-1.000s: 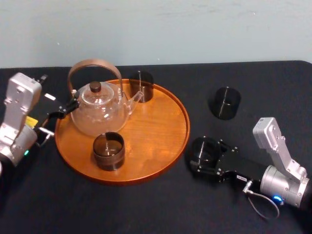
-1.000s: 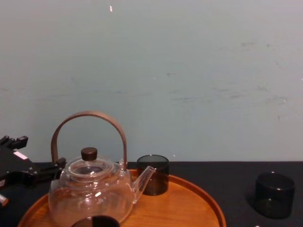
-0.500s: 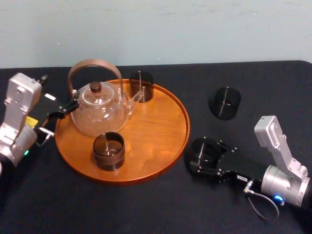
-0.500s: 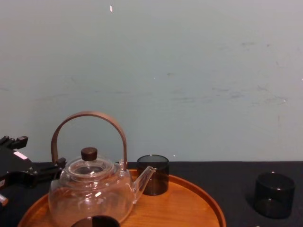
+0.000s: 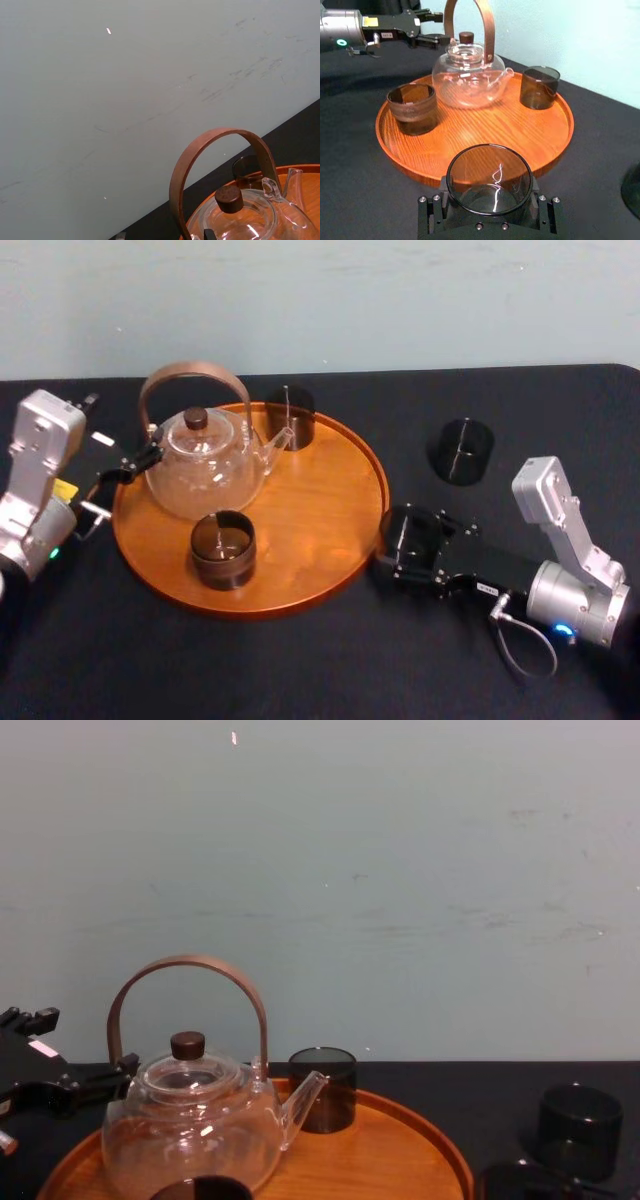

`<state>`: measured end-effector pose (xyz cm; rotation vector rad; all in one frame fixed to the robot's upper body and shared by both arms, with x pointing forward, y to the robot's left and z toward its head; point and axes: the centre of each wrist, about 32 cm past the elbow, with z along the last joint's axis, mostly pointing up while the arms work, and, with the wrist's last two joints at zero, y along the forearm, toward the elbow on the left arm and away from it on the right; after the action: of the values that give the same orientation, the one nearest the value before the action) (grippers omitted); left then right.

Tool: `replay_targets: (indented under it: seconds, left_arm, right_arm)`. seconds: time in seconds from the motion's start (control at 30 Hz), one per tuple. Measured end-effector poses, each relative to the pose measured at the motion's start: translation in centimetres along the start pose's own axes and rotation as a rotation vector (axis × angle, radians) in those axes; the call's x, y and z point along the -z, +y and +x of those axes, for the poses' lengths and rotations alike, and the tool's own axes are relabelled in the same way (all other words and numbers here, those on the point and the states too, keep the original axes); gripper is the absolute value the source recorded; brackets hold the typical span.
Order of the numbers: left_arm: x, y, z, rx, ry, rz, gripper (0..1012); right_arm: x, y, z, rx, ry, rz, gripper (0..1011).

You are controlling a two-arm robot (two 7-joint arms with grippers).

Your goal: Pick up the glass from the table and place it on the tray.

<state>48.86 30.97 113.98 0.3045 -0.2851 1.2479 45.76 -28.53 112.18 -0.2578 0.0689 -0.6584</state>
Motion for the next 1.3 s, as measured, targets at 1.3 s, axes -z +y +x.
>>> replay_targets:
  seconds: [1.3]
  left_arm:
    - [0.0, 0.0, 0.0, 0.0, 0.0, 0.0, 1009]
  right_arm:
    - [-3.9, 7.1, -0.16, -0.08, -0.072, 0.04, 905]
